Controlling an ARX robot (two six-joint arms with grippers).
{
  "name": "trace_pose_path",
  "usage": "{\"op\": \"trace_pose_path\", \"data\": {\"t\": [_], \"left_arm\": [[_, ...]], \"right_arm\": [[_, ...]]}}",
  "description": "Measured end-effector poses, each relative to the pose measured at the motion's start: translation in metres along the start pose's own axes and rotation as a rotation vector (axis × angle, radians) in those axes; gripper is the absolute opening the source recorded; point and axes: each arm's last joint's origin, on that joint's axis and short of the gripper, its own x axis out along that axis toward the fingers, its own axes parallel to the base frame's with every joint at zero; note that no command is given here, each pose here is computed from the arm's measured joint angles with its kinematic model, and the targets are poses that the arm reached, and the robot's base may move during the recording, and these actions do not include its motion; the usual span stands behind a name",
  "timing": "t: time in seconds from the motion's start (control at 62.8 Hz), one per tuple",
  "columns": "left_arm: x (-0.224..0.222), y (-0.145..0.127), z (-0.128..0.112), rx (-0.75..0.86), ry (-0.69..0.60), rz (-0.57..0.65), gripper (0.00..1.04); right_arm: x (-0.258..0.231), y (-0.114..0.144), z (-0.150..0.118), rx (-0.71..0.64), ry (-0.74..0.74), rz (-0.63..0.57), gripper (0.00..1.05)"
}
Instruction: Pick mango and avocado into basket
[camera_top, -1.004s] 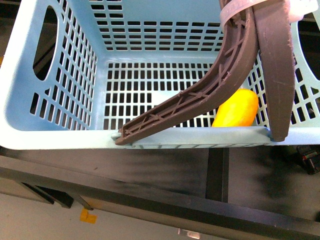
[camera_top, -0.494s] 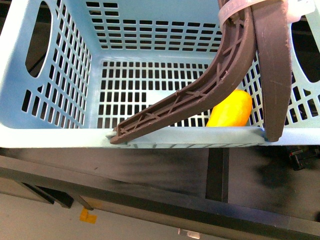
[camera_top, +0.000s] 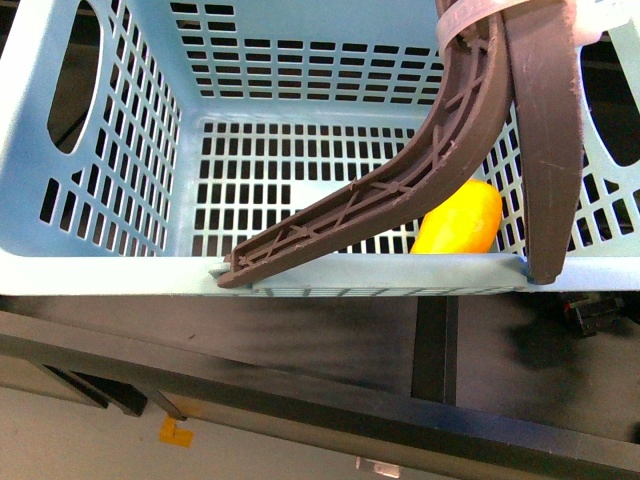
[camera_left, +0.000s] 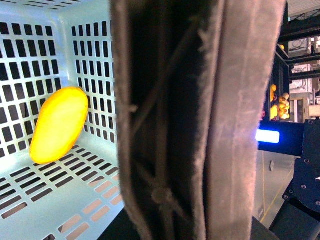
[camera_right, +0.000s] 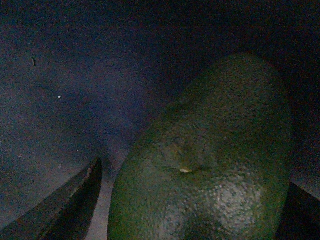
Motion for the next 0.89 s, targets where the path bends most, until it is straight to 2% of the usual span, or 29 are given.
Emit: {"op": "trace_pose_path", "data": {"t": [0.159, 0.239, 0.574, 0.892], "left_arm": [[0.0, 0.0, 0.0, 0.0, 0.0, 0.0, 0.15], [0.0, 0.0, 0.0, 0.0, 0.0, 0.0, 0.15], [0.0, 0.0, 0.0, 0.0, 0.0, 0.0, 0.15], [0.0, 0.0, 0.0, 0.0, 0.0, 0.0, 0.15]], "right_arm": [[0.0, -0.001, 0.0, 0.006, -0.003, -0.006, 0.65], [0.0, -0.002, -0.001, 0.012, -0.004, -0.008, 0.6], [-0.012, -0.007, -0.007, 0.05, -0.029, -0.008, 0.57], [-0.074, -0.036, -0.003, 0.104, -0.21, -0.058, 0.57]]}}
